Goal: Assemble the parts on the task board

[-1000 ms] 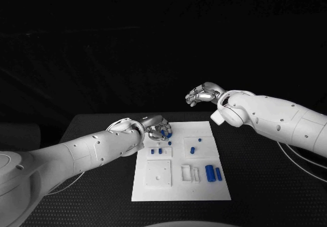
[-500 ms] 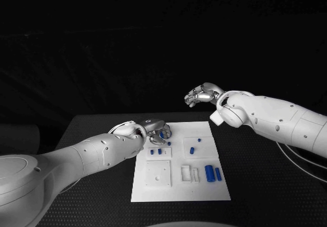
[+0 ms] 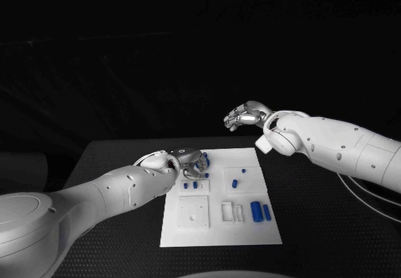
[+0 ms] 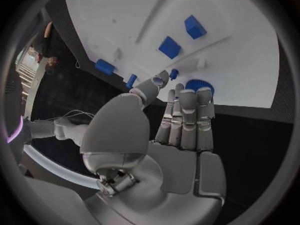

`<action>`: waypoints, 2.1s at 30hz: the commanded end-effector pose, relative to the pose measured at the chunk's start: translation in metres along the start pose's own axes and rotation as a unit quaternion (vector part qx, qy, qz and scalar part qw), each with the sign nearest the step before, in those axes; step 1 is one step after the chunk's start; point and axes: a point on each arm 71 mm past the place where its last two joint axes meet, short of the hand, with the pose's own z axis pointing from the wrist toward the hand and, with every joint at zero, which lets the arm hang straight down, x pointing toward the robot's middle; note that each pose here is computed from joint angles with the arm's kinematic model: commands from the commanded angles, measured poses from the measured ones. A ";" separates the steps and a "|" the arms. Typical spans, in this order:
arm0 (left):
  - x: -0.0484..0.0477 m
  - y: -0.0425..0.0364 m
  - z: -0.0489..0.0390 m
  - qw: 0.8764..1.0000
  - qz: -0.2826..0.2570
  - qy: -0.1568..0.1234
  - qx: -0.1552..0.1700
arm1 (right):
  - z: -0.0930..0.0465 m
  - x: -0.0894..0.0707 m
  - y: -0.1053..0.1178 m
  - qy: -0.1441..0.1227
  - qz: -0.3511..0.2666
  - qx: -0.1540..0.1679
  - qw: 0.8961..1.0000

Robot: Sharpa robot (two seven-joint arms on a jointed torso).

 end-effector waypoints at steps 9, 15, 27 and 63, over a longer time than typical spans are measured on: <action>0.0016 -0.0032 0.0066 1.000 0.008 0.003 -0.025 | 0.000 0.001 0.004 0.001 0.000 -0.007 1.000; 0.0023 -0.0030 0.0082 0.999 0.008 0.007 -0.030 | 0.000 0.001 0.006 0.001 0.000 -0.009 1.000; 0.0086 -0.0059 0.0117 0.999 0.006 0.012 -0.034 | 0.000 0.002 0.008 0.002 0.000 -0.011 1.000; 0.0193 -0.0085 0.0169 0.999 0.004 0.027 -0.047 | 0.002 0.006 0.012 0.006 0.001 -0.015 1.000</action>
